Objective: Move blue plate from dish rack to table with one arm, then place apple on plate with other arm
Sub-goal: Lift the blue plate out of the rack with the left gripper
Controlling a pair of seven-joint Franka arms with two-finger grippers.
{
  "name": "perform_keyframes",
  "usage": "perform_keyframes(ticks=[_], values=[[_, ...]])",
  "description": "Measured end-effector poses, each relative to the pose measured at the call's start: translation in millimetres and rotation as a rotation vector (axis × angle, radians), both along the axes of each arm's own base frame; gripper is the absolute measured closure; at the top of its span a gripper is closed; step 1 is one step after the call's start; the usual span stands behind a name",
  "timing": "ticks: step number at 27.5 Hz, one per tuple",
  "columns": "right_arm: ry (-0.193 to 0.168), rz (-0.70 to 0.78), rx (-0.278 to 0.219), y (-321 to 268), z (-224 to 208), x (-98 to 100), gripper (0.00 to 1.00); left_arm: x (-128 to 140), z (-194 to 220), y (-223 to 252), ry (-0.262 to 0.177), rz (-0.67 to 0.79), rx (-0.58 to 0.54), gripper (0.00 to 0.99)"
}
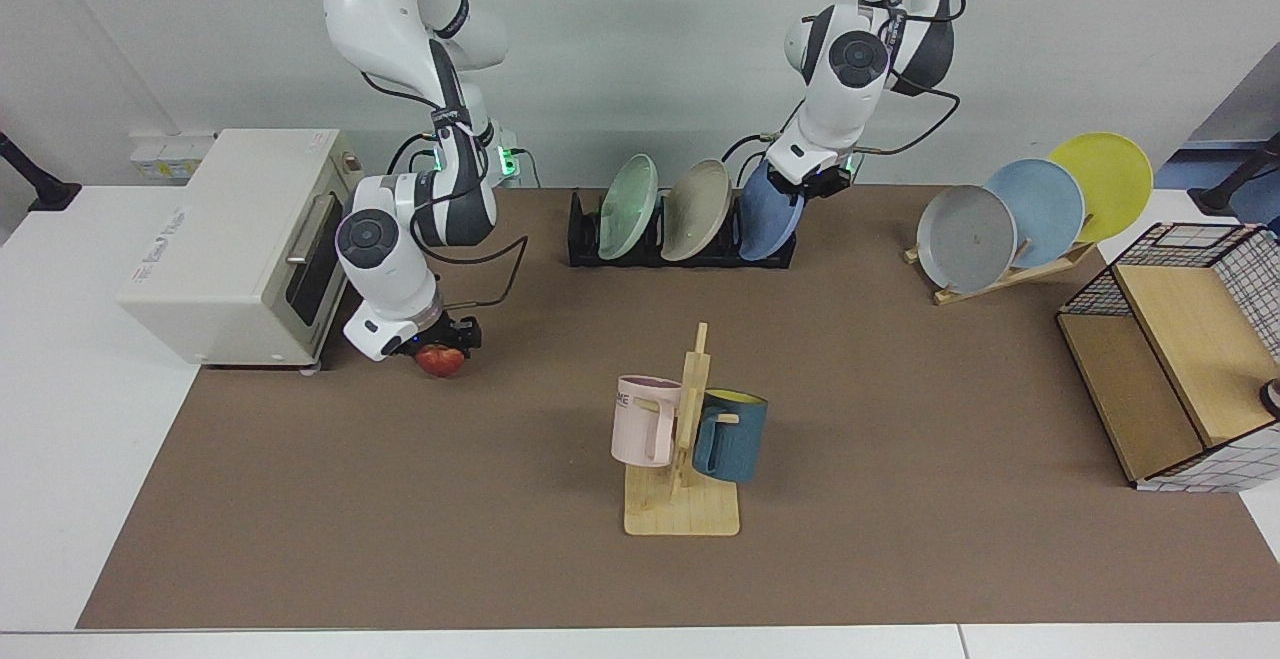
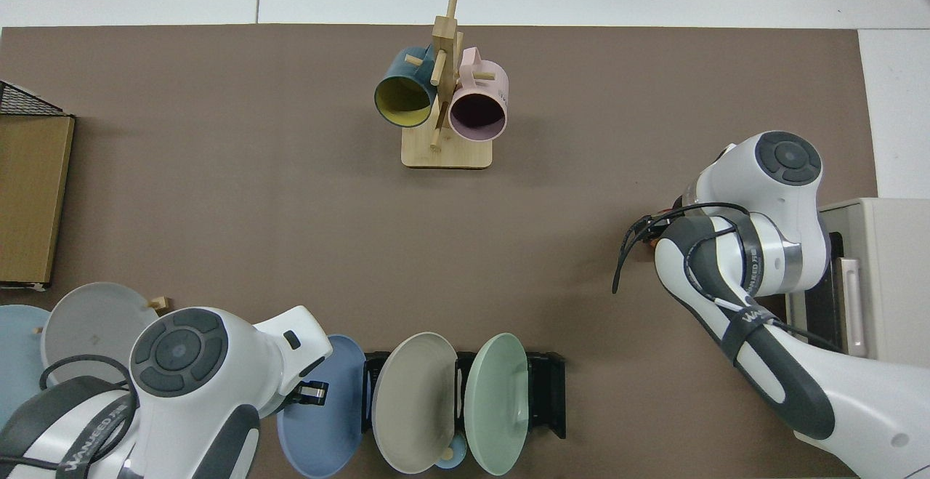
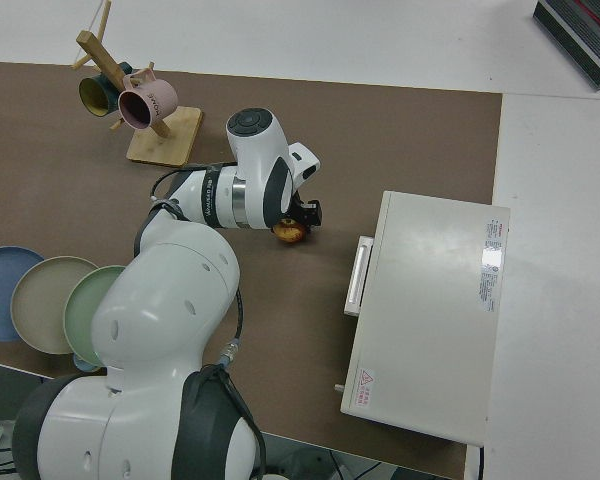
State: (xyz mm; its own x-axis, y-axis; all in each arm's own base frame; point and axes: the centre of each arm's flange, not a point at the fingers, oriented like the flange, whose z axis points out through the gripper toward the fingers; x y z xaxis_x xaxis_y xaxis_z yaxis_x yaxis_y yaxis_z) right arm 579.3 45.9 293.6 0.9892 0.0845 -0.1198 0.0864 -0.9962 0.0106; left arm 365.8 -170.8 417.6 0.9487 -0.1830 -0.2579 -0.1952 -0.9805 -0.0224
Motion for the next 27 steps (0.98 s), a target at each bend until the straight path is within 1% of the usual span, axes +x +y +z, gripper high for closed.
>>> perform_keyframes(ticks=[5, 9, 11, 14, 18, 22, 24, 27], values=[[0.000, -0.001, 0.000, -0.7, 0.1, -0.1, 0.20, -1.3, 10.1, 2.6, 0.003, 0.002, 0.035, 0.850], [-0.008, -0.004, 0.000, -2.0, 3.8, 2.0, 0.20, 5.1, 22.6, 4.4, -0.015, 0.009, 0.030, 0.850], [-0.019, -0.004, 0.001, -2.1, 9.1, 4.3, 0.20, 10.2, 29.6, 8.0, -0.028, 0.021, 0.020, 0.850], [-0.050, -0.005, 0.004, -1.9, 25.0, 9.9, 0.20, 21.1, 40.7, 15.6, -0.046, 0.045, 0.000, 0.850], [-0.072, -0.007, 0.007, -2.2, 51.0, 16.1, 0.20, 47.7, 55.7, 26.0, -0.075, 0.079, -0.043, 0.850], [-0.084, -0.012, 0.012, -2.9, 78.4, 21.9, 0.20, 91.1, 64.9, 45.3, -0.133, 0.097, -0.134, 0.850], [-0.081, -0.015, 0.013, -3.6, 93.7, 23.8, 0.20, 110.8, 62.7, 56.5, -0.158, 0.104, -0.167, 0.850], [-0.060, -0.030, 0.018, -5.9, 121.6, 25.3, 0.20, 136.0, 54.0, 66.5, -0.190, 0.138, -0.216, 0.850]])
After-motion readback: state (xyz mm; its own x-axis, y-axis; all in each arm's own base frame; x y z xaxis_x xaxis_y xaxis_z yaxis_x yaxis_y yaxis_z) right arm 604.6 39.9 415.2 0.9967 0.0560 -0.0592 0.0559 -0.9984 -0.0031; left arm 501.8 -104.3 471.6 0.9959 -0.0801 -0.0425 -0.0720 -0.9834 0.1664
